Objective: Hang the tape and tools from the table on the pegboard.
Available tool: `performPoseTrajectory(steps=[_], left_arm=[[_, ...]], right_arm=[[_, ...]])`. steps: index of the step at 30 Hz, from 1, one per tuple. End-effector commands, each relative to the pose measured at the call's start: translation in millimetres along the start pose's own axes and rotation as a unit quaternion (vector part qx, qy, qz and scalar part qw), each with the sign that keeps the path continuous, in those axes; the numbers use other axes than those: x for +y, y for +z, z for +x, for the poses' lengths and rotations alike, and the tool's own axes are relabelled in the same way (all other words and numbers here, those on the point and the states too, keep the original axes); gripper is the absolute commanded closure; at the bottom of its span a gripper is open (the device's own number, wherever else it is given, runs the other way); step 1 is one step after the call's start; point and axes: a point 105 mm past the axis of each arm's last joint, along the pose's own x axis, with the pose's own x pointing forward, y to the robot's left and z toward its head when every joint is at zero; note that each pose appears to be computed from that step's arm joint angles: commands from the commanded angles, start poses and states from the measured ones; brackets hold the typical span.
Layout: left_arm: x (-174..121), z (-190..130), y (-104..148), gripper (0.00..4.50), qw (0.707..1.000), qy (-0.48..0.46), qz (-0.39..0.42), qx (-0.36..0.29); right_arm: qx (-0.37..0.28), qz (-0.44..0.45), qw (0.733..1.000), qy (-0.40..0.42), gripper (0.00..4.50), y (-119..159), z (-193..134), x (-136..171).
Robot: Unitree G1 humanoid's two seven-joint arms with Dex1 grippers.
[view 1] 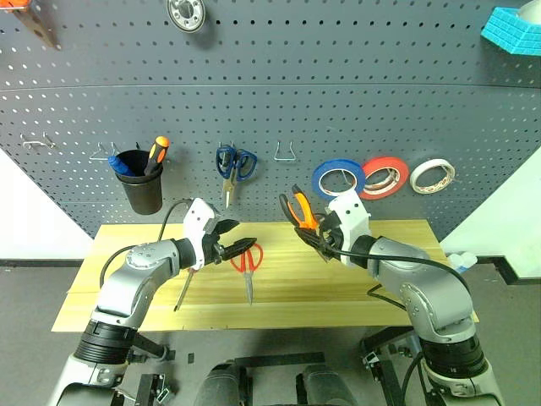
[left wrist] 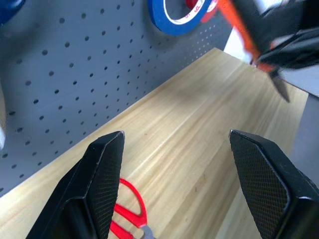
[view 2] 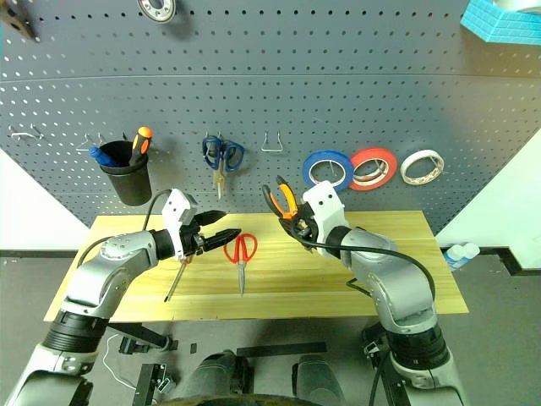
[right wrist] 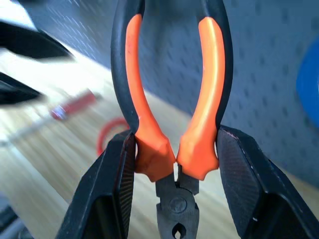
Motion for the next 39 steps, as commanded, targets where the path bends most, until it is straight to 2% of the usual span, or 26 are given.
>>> performPoseTrajectory(steps=[1, 6, 13, 20, 24, 29, 39], left_arm=[[1, 2, 13, 0.99, 1.0, -0.003, 0.022, -0.019], [2, 3, 15, 0.99, 0.999, -0.004, 0.024, -0.021], [1, 0, 21, 0.99, 0.999, 0.002, 0.022, -0.042], [-4, -9, 31, 0.99, 0.997, 0.018, 0.012, -0.077], [-5, -13, 46, 0.99, 0.992, 0.043, 0.016, -0.117], [-4, -22, 61, 0.99, 0.983, 0.077, 0.024, -0.163], [-7, -39, 68, 0.99, 0.973, 0.115, 0.038, -0.199]], right_arm=[[-0.08, -0.014, 0.996, 0.033, 2.44, 31, -10, 11], [-0.181, -0.003, 0.982, 0.058, 2.44, 65, -19, 16], [-0.283, -0.022, 0.959, 0.016, 2.44, 107, -11, 6], [-0.328, -0.027, 0.943, -0.046, 2.44, 124, 13, -13], [-0.344, -0.027, 0.935, -0.075, 2.44, 128, 28, -24], [-0.357, -0.012, 0.93, -0.082, 2.44, 135, 47, -30], [-0.37, -0.004, 0.922, -0.116, 2.44, 144, 72, -49]])
